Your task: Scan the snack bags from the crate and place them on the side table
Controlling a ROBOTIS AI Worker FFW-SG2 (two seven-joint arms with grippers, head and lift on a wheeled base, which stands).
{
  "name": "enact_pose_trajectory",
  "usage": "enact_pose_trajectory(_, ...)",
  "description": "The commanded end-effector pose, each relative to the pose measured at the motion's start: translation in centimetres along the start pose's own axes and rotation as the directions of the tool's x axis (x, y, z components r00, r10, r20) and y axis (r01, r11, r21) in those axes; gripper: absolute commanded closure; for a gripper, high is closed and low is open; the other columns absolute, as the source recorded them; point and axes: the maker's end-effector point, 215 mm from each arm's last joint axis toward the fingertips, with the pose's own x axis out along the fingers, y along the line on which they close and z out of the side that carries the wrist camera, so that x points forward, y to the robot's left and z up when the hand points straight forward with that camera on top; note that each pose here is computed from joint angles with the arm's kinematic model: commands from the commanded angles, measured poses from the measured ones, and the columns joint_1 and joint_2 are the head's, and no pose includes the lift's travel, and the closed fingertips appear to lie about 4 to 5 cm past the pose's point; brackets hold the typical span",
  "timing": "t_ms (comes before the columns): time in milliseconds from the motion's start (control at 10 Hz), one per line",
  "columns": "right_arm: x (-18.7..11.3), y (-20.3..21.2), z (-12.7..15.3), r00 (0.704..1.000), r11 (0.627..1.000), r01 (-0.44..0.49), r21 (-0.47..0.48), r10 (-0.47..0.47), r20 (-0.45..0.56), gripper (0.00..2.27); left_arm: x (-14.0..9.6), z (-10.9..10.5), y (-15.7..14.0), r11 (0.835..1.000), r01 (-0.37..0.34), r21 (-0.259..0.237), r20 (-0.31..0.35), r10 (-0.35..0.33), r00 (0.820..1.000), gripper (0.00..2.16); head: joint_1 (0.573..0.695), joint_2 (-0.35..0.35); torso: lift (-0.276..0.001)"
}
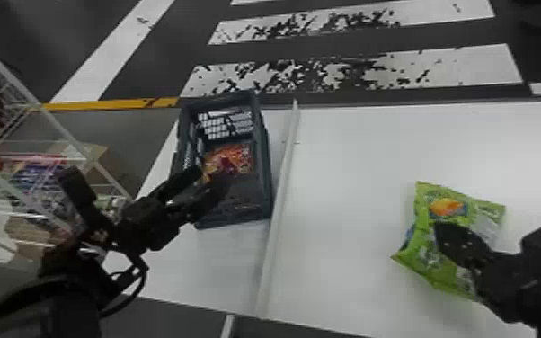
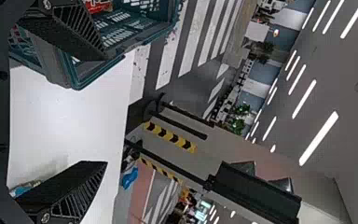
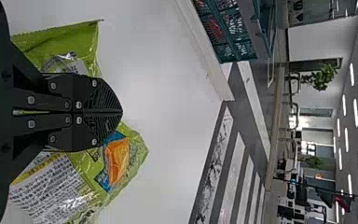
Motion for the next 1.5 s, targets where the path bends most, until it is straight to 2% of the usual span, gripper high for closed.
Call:
enact_pose_trajectory(0,1.3,-1.8,0.1,1.000,1.000,0.023,-0.007,-0.023,-0.004,2.16,-0.2,-0.1,-0.1,1.000,-0.001,-0.002,-0.002,0.001,1.000,0.08,0.695,0.254,-0.094)
enact_pose_trajectory(300,2.5,-3.7,-2.0,0.997,0.998,0.054,-0.019,-0.055,-0.050,2.16,-0.5,-0.2,0.0,1.000,-0.006,-0.001,-0.002,0.006,1.000,0.08,0.695,0.228,-0.094)
enact_pose_trajectory(500,3.3,-3.0,-4.6,0.996,0.999,0.041,-0.016,-0.042,-0.082,2.16,-0.4,-0.3,0.0,1.000,-0.005,-0.005,-0.005,0.005,1.000,0.08,0.695,0.215,-0.094)
enact_pose_trajectory(700,4.1,-2.0,-5.5,0.996,1.000,0.023,-0.018,-0.025,-0.082,2.16,-0.4,-0.3,0.0,1.000,-0.005,-0.005,-0.005,0.005,1.000,0.08,0.695,0.221,-0.094)
enact_pose_trajectory(900,4.6,-1.5,-4.7,0.998,0.999,0.012,-0.037,-0.014,-0.064,2.16,-0.5,-0.6,0.0,1.000,-0.005,-0.008,-0.010,0.005,1.000,0.08,0.695,0.235,-0.094)
enact_pose_trajectory(1200,2.2,-2.0,0.1,0.999,0.998,0.035,-0.054,-0.035,0.004,2.16,-0.7,-0.7,0.0,1.000,-0.004,-0.012,-0.008,0.004,1.000,0.08,0.695,0.245,-0.094)
enact_pose_trajectory(1400,1.0,-0.2,1.7,1.000,0.998,0.001,-0.057,0.000,0.016,2.16,-0.7,-0.6,0.0,1.000,-0.003,-0.013,-0.007,0.003,1.000,0.08,0.695,0.246,-0.094)
